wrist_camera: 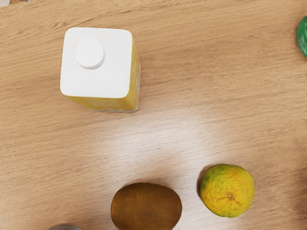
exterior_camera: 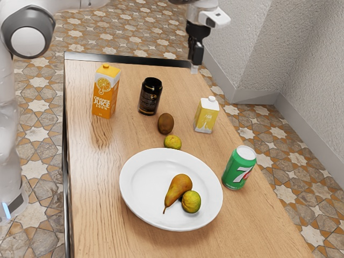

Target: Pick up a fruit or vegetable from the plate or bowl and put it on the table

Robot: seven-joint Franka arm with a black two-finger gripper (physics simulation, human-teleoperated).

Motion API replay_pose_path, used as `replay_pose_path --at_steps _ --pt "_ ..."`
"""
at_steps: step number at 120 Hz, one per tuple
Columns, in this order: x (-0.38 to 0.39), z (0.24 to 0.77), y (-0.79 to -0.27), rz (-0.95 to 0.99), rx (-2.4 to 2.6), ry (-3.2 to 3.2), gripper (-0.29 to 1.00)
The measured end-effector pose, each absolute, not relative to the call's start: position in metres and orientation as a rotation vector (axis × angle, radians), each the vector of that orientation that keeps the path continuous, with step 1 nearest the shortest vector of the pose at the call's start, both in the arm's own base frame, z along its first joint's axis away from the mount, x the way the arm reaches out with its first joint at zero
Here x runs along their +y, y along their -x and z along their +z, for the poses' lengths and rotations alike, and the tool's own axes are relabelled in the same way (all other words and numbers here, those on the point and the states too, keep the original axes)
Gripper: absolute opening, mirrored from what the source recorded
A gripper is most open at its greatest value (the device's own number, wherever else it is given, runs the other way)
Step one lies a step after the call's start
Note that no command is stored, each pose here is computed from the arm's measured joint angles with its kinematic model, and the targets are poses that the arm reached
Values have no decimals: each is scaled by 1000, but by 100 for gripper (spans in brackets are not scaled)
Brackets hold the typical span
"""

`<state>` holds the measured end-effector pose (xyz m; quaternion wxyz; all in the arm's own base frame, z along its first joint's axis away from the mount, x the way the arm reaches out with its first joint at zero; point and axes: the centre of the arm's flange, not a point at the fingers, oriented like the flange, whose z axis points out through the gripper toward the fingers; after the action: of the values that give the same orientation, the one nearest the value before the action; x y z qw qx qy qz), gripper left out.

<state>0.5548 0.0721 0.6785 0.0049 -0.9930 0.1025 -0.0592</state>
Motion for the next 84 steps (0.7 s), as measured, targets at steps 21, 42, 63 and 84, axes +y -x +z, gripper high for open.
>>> replay_pose_path --at_steps 21,42,63,84 --pt "49 680 -558 -189 398 3101 70" --pt "23 675 -586 -207 472 3080 70" --pt "-100 655 -592 -172 821 3048 70" --pt "-183 646 -570 -130 1057 2976 70"
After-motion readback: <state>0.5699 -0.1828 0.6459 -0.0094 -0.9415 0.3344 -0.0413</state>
